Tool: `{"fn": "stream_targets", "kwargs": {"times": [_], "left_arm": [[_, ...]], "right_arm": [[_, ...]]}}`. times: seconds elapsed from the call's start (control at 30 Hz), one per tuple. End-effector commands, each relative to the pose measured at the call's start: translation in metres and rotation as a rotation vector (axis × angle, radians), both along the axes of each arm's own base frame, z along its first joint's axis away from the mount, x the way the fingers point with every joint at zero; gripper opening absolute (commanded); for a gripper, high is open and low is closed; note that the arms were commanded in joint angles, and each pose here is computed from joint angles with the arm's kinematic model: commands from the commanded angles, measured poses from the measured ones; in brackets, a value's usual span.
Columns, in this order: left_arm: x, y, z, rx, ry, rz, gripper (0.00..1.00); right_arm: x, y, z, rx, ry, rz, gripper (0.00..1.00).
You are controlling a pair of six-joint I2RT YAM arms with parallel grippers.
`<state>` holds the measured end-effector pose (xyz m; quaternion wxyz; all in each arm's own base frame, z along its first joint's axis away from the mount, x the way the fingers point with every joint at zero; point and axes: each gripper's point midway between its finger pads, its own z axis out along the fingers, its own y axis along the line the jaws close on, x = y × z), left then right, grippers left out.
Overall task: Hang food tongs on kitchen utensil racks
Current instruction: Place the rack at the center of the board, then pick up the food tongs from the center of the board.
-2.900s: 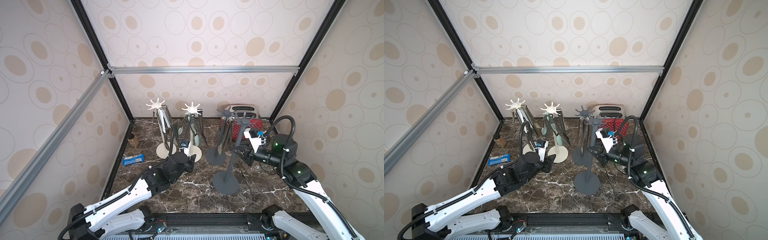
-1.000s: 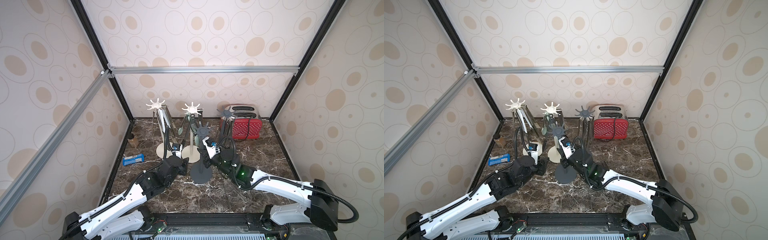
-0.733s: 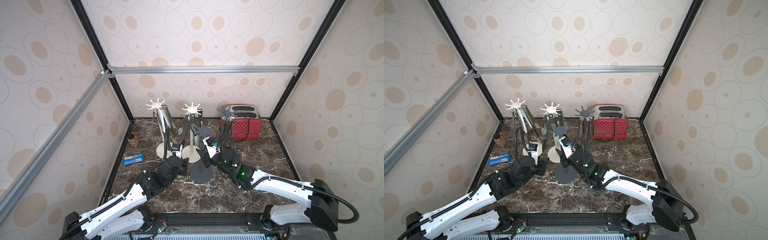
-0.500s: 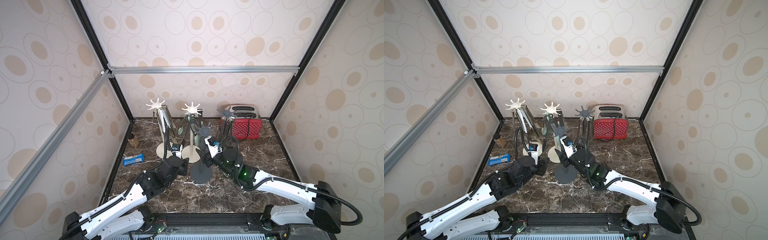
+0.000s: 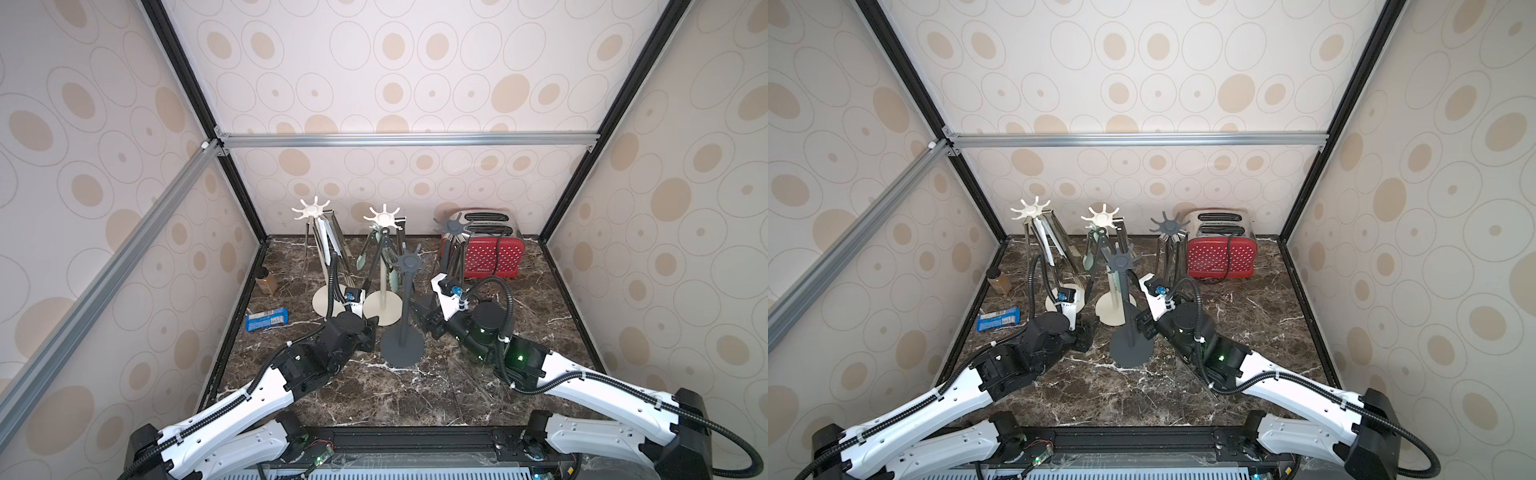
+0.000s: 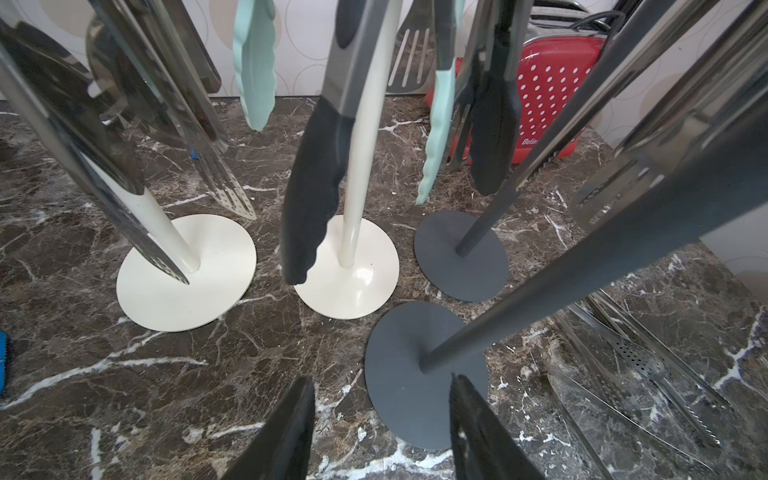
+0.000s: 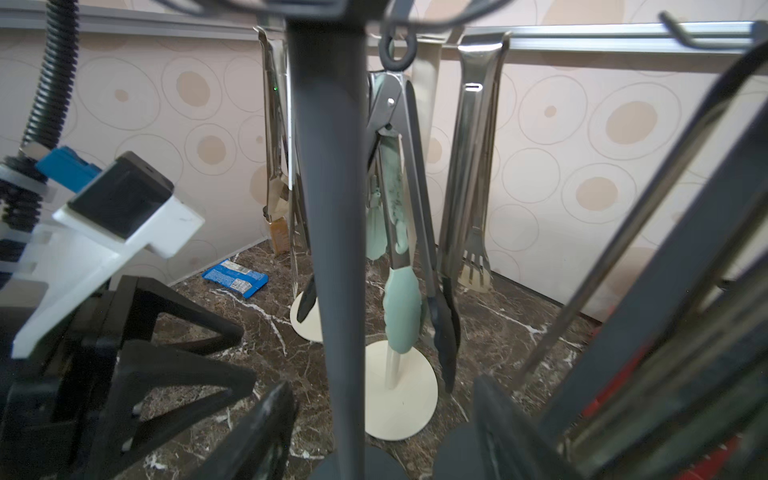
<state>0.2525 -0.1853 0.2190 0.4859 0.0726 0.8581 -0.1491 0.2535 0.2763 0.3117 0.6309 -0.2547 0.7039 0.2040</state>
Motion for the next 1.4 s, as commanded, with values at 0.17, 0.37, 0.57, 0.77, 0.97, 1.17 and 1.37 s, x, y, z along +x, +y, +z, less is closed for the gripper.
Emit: {"fn": "stream_targets", "kwargs": {"times": [0.17,0.37,0.57,0.77,0.97,1.17,1.37], "left_arm": [[-0.010,0.003,-0.006,-0.056,0.058,-0.004,0.52],[-0.024,-0.006,-0.027,-0.083,0.184,-0.046,0.51],[-0.044,-0.021,-0.052,-0.142,0.345,-0.097,0.49],[-0.070,-0.058,-0.080,-0.057,0.469,-0.169,0.48],[-0.081,-0.070,-0.095,-0.025,0.493,-0.147,0.49],[-0.077,-0.045,-0.074,-0.074,0.402,-0.086,0.50],[-0.078,-0.013,-0.066,-0.084,0.341,-0.020,0.51]], "right_arm": [[-0.007,-0.072,-0.036,-0.101,0.136,-0.243,0.69],[-0.014,-0.121,-0.061,-0.172,0.267,-0.429,0.67],[-0.018,-0.170,-0.101,-0.134,0.485,-0.586,0.63],[-0.015,-0.192,-0.128,-0.062,0.634,-0.648,0.59],[-0.007,-0.197,-0.169,-0.085,0.791,-0.675,0.50],[0.004,-0.199,-0.208,-0.091,0.891,-0.708,0.40],[0.015,-0.199,-0.248,-0.079,0.999,-0.737,0.31]]}}
